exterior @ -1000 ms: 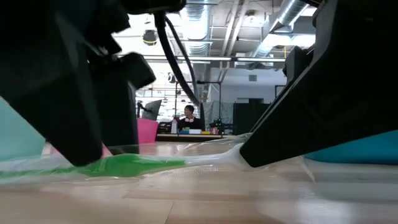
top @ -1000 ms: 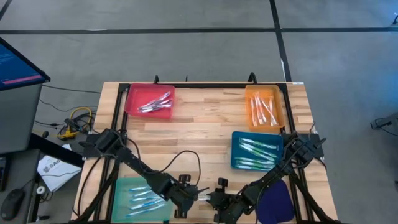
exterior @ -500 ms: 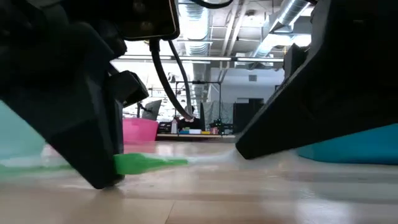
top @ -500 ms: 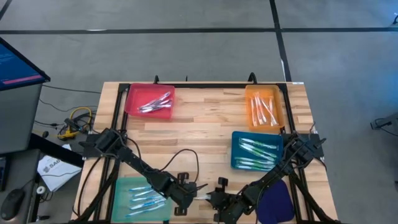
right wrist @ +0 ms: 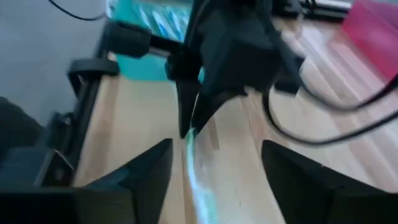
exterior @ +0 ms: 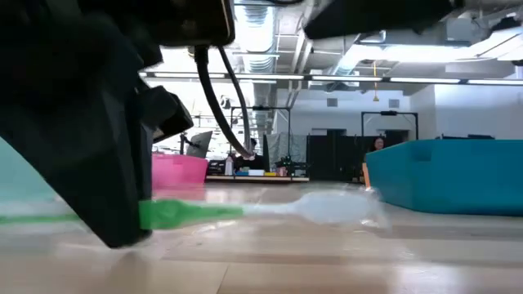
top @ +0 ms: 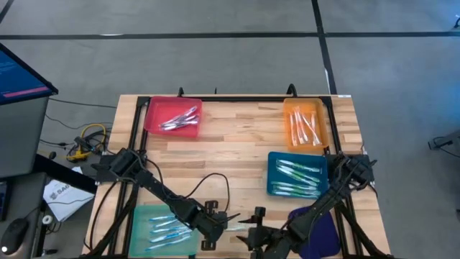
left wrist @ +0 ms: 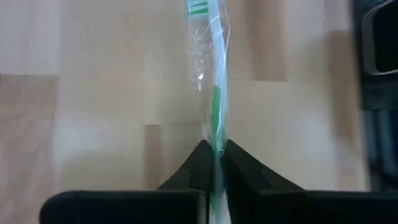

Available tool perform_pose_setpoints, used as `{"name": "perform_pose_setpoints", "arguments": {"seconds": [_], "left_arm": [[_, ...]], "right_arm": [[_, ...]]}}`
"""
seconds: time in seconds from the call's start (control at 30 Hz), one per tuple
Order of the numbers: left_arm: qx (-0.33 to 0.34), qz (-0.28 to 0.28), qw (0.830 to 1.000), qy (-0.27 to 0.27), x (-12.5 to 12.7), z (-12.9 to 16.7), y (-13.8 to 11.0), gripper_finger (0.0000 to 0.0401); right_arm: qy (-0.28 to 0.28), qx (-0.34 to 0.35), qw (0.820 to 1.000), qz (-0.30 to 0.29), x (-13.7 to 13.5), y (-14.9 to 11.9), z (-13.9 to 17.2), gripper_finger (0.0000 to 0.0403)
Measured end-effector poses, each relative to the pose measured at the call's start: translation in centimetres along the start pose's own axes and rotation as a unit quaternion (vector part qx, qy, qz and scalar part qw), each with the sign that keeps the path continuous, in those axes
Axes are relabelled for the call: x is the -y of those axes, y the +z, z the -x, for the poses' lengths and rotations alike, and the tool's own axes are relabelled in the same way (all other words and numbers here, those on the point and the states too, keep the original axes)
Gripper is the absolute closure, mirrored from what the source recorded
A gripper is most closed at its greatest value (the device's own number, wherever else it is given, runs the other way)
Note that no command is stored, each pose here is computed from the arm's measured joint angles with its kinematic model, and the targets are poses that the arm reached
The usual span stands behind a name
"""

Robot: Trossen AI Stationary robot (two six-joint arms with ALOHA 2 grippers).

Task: Pick & Place Toothbrushes
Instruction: Put the green toothbrush into the blue bin

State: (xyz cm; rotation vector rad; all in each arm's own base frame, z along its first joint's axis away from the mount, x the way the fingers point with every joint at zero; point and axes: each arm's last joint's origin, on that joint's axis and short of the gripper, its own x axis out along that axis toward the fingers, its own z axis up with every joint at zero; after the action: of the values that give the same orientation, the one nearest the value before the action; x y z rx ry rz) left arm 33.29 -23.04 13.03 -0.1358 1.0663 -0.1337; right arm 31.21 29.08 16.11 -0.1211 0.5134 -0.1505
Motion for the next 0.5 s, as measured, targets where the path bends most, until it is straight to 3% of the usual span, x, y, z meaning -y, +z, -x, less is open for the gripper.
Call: {"name": "perform_pose_setpoints", "arguments": {"seconds": [0.2, 0.5], "left_arm": [[0.024, 0.000, 1.000, -0.011, 0.8, 0.7, 1.4, 0.0388], [0.067, -0.003, 0.998, 0.002, 1.2, 1.6, 3.3, 0.0388]], "right_arm": [[0.067, -0.027, 0.997, 0.010, 0.6, 1.1, -0.2, 0.0134], [0.087, -0.046, 0.995, -0.001, 1.6, 1.4, -1.4, 0.0133]]}}
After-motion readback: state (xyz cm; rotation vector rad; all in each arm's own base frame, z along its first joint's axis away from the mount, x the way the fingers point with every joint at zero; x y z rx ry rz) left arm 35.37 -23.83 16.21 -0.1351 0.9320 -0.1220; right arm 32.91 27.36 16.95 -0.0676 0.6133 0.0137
